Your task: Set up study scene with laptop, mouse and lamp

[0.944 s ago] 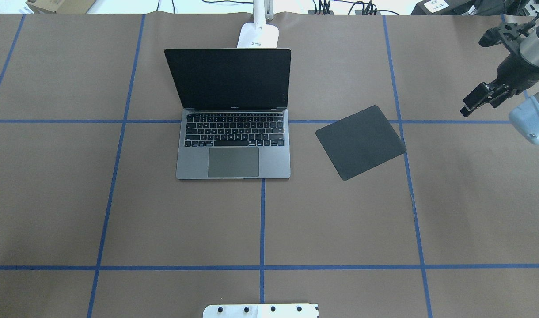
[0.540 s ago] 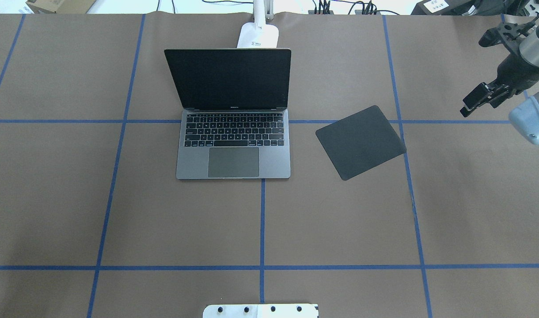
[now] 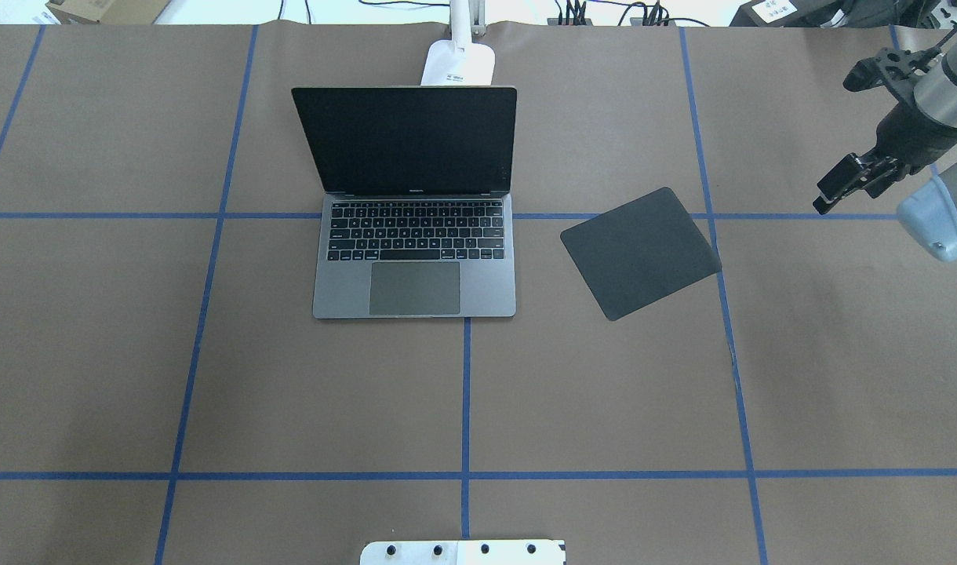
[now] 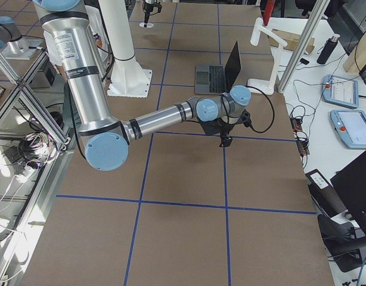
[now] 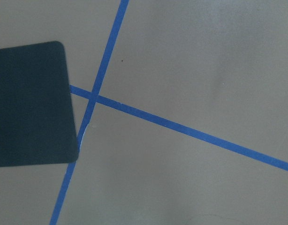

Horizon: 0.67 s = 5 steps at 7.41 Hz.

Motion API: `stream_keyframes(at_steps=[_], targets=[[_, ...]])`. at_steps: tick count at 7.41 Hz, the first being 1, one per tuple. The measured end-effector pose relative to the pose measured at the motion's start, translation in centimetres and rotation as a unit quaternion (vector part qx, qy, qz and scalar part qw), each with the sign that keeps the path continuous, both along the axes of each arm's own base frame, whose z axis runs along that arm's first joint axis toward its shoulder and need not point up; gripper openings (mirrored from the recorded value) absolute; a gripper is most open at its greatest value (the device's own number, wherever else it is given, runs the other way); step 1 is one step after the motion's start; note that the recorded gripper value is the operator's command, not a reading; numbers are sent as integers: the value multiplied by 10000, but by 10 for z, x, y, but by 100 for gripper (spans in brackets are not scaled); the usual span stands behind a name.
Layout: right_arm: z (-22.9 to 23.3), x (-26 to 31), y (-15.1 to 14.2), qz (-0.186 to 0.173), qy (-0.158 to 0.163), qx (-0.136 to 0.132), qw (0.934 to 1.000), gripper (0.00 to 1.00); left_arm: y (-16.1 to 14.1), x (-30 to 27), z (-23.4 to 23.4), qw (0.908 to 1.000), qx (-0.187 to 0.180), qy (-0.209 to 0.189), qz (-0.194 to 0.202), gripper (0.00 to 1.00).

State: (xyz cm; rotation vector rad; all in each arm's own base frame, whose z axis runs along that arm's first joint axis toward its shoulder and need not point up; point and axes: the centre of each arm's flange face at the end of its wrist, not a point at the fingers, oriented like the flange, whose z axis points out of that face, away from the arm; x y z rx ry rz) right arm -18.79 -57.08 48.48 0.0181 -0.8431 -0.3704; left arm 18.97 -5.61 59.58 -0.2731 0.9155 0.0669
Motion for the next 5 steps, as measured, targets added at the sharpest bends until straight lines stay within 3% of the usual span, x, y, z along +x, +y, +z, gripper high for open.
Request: stream_keyframes(at_steps=[5], targets=[[7,-13,-18,-32,73,-103,9999,99,-13,43,-47,9953,570,741,-250,62]])
